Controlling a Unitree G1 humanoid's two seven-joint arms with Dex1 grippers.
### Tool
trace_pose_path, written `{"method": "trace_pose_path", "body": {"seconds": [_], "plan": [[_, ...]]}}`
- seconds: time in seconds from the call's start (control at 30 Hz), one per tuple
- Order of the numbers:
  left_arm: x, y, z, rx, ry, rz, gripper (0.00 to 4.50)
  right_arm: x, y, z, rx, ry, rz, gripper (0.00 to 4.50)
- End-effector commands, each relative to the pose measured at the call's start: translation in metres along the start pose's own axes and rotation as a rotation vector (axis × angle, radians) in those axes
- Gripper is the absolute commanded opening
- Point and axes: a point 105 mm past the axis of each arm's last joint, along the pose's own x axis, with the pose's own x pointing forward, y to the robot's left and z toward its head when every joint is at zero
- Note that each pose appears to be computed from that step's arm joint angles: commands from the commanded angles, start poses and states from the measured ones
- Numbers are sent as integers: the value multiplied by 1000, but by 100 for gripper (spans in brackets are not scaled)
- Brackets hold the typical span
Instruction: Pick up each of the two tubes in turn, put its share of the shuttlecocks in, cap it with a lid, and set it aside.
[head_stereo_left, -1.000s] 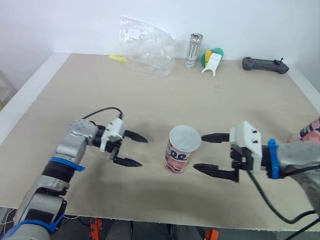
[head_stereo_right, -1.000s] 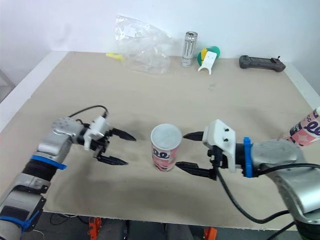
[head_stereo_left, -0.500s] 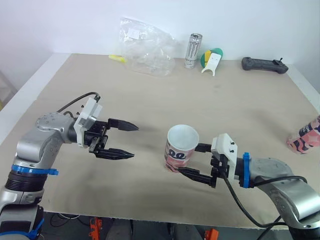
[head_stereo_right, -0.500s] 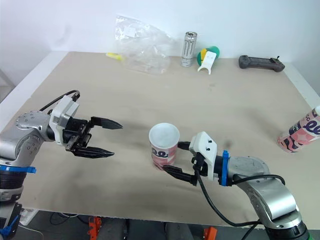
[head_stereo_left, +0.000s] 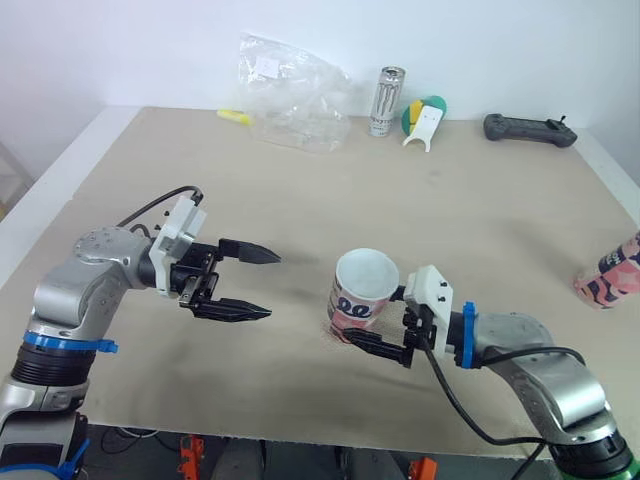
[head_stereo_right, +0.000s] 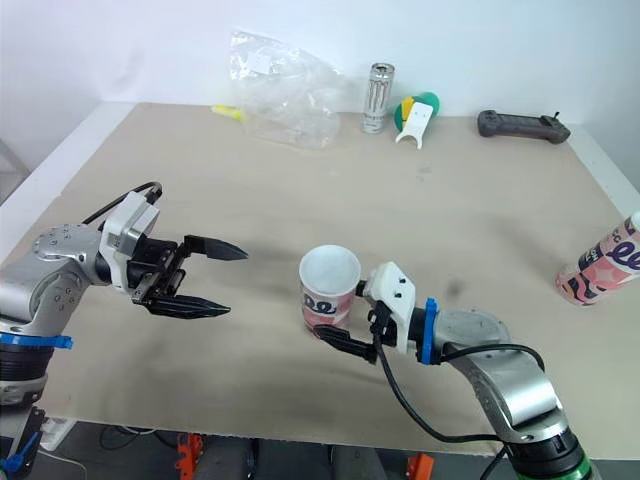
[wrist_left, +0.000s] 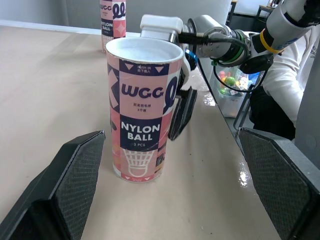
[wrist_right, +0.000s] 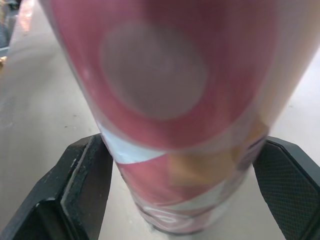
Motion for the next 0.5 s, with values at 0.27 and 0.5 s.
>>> {"method": "trace_pose_path", "body": {"seconds": [0.27, 0.5], "plan": [[12, 7, 1, 34, -14, -5, 450, 1, -2, 15, -21, -56, -9, 249], [42, 39, 10, 53, -72, 73, 450, -39, -33, 24, -38, -75, -201, 249]]}}
